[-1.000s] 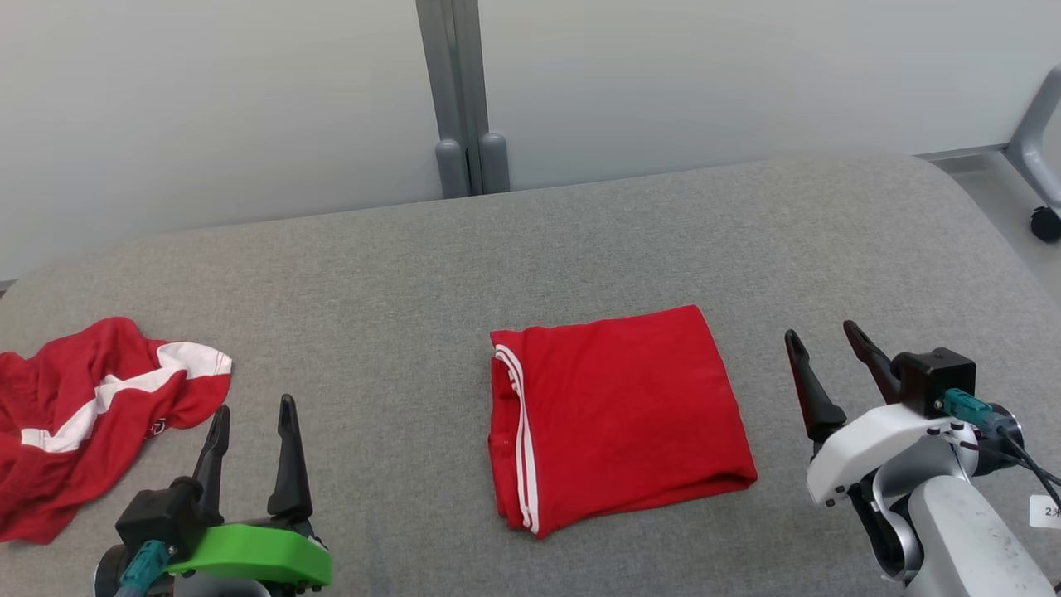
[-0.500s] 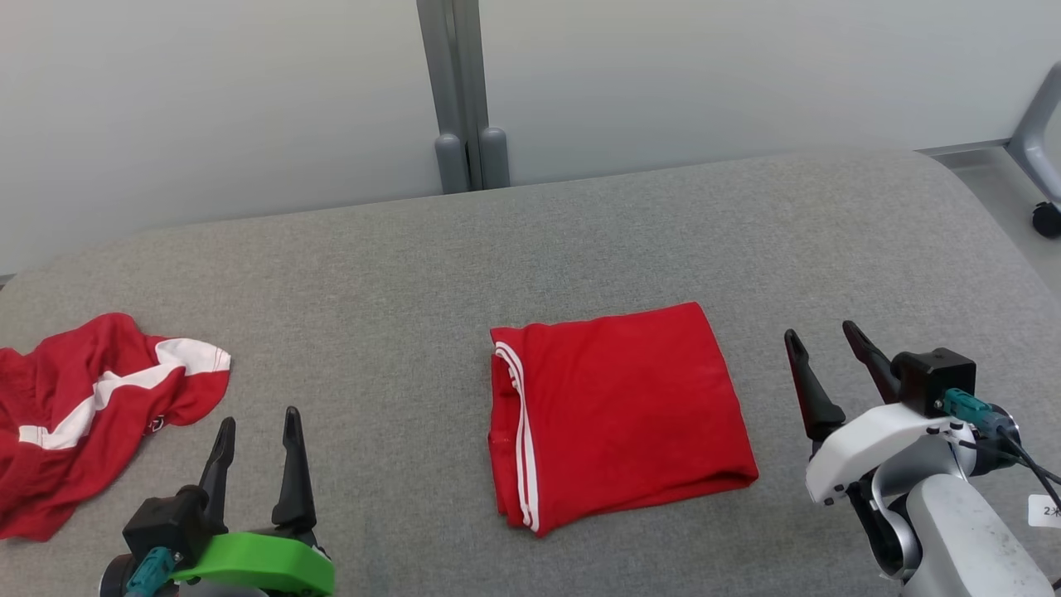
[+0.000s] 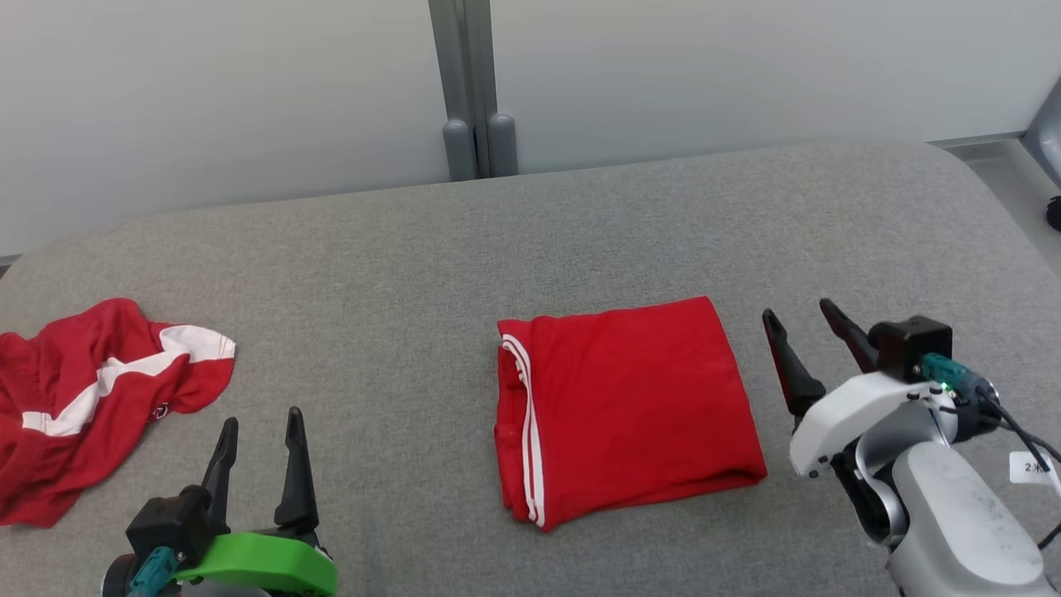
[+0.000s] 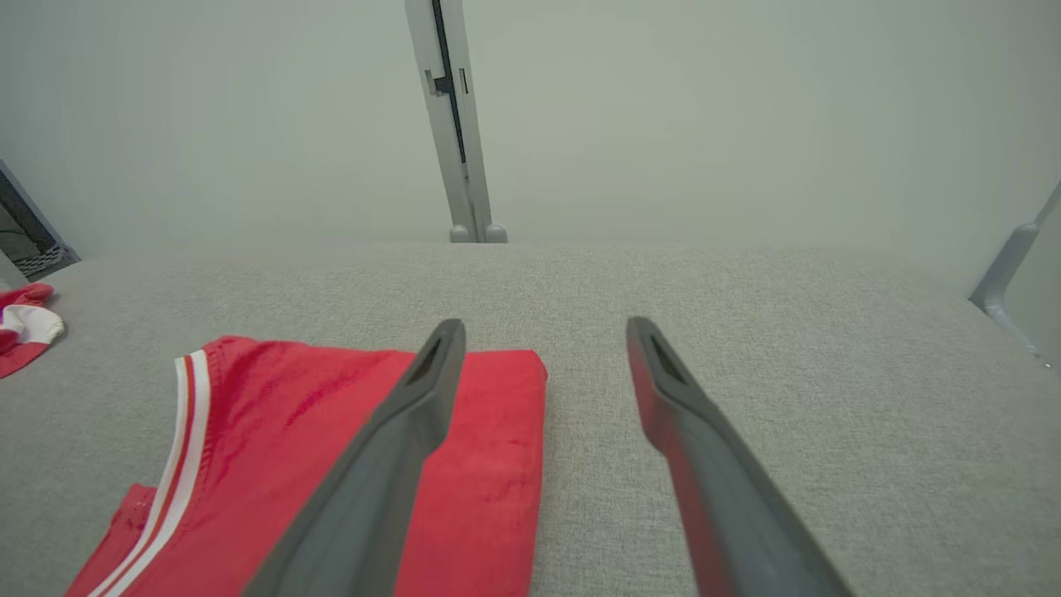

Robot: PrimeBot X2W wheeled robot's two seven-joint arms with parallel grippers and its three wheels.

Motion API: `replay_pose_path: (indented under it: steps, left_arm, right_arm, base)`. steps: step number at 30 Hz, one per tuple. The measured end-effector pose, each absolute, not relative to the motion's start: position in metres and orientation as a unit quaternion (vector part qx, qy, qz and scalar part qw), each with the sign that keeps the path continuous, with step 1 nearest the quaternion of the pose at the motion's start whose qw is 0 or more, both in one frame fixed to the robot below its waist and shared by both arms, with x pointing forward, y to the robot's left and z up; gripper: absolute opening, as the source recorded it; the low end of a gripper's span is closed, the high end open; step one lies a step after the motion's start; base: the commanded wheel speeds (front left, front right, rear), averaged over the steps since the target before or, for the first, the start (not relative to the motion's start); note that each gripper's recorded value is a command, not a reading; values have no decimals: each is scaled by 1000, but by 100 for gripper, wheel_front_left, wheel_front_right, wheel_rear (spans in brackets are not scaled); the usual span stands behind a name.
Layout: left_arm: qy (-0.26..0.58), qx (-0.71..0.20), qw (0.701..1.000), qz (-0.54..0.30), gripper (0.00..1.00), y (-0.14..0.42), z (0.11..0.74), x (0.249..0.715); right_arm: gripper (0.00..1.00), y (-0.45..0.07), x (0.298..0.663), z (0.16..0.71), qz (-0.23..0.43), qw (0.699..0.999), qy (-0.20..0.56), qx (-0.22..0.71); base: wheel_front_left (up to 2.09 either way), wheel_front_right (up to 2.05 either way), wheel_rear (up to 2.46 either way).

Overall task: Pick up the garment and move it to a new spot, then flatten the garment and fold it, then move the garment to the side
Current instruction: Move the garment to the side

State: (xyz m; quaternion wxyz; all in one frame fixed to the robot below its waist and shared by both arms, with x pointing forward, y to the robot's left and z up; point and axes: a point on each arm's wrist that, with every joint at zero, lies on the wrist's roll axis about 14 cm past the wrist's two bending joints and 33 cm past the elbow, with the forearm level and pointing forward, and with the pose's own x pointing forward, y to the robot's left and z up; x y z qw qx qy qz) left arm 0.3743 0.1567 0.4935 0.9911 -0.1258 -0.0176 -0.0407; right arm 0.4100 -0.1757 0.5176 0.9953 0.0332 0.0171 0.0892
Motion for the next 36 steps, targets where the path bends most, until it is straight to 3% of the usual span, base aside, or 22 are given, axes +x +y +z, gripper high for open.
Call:
replay_pose_path:
  steps: [3,8,16,29,31,36]
  left_arm:
    - [-14,-125,991,-38,100,159,491,375]
    - [-14,-125,991,-35,100,161,490,376]
    - [-18,-125,992,-21,100,171,492,382]
    - [-2,-120,993,12,100,192,478,382]
    - [-1,-120,993,13,100,193,477,382]
    - [1,-121,993,7,100,189,476,385]
  right_arm:
    - [100,-170,424,524,101,994,29,30]
    - [100,-166,440,503,106,987,115,29]
    - [100,-156,438,429,107,954,279,33]
    - [100,-141,435,376,114,921,371,29]
    - [0,-137,435,374,122,918,378,19]
    - [0,-132,432,373,147,911,386,-18]
  base:
    - [0,0,0]
    - [0,0,0]
    - [0,0,0]
    - [0,0,0]
    - [0,0,0]
    - [0,0,0]
